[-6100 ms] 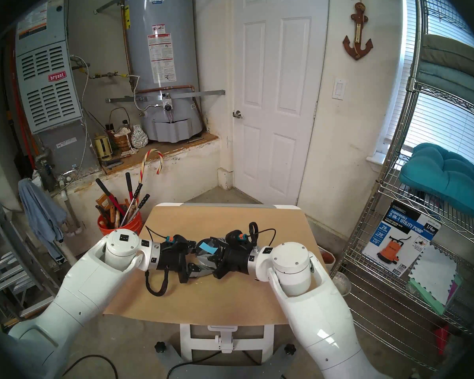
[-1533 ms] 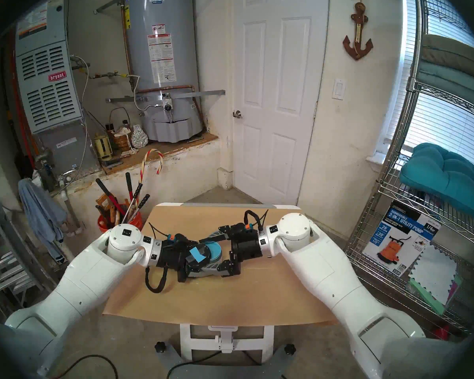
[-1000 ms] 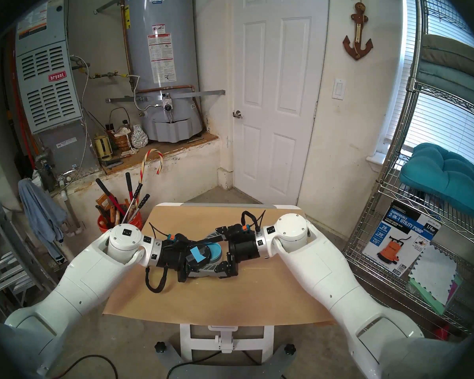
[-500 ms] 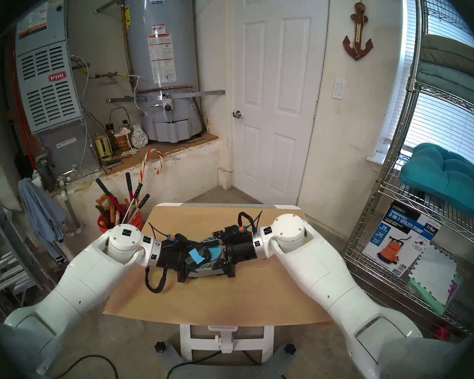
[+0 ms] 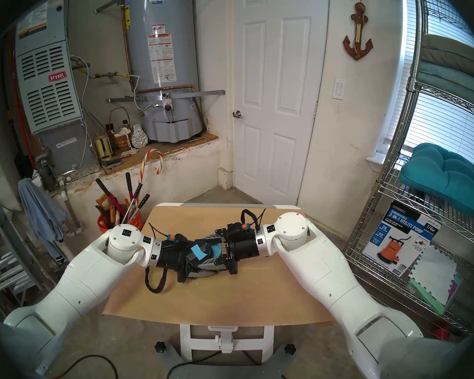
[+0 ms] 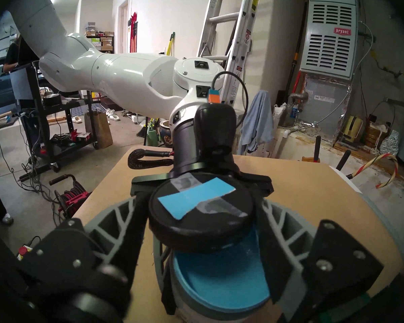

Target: Open paint jar

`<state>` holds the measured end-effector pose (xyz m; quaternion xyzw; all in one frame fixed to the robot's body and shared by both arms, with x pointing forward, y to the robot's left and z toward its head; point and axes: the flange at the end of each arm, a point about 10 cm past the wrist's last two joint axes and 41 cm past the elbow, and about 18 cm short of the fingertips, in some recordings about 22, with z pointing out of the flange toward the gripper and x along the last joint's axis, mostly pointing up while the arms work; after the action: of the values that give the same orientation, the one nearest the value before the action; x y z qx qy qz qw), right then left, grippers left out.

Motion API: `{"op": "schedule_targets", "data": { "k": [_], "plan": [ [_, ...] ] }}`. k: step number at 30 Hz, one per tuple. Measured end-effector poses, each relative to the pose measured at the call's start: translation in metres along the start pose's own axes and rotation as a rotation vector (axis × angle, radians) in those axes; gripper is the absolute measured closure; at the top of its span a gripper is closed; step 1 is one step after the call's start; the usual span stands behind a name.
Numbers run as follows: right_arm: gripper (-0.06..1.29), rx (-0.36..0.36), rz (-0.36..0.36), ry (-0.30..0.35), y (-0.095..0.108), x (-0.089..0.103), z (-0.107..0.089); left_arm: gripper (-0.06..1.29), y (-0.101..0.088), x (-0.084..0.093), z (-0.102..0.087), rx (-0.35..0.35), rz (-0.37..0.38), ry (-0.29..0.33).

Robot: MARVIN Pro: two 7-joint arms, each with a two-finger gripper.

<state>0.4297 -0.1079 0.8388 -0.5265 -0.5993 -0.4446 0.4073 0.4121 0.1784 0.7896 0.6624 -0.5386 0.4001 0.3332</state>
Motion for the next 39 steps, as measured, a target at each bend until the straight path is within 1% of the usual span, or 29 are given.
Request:
{"op": "schedule_targets", "data": {
  "k": [6,14,18,26,27,34,39],
  "plan": [
    [0.42,-0.026,0.0,0.001,0.004,0.0,-0.014,0.46,0.001,0.0,0.0,0.002,0.002,-0.001],
    [0.42,-0.131,0.033,0.063,0.014,0.003,-0.037,0.46,0.001,0.0,0.0,0.006,0.003,-0.001],
    [0.42,-0.186,0.062,0.086,0.018,0.0,-0.048,0.46,0.002,0.0,0.0,0.007,0.004,-0.003],
    [0.43,-0.281,0.116,0.09,0.02,-0.019,-0.067,0.46,0.002,0.001,0.0,0.009,0.009,-0.008],
    [0.46,-0.287,0.12,0.088,0.02,-0.021,-0.068,0.46,0.002,0.001,0.0,0.009,0.009,-0.009],
    [0.46,-0.338,0.15,0.075,0.017,-0.038,-0.081,0.46,0.003,0.002,-0.001,0.01,0.012,-0.015],
    [0.46,-0.36,0.163,0.061,0.014,-0.049,-0.085,0.46,0.003,0.003,-0.001,0.012,0.013,-0.019]
  ]
}}
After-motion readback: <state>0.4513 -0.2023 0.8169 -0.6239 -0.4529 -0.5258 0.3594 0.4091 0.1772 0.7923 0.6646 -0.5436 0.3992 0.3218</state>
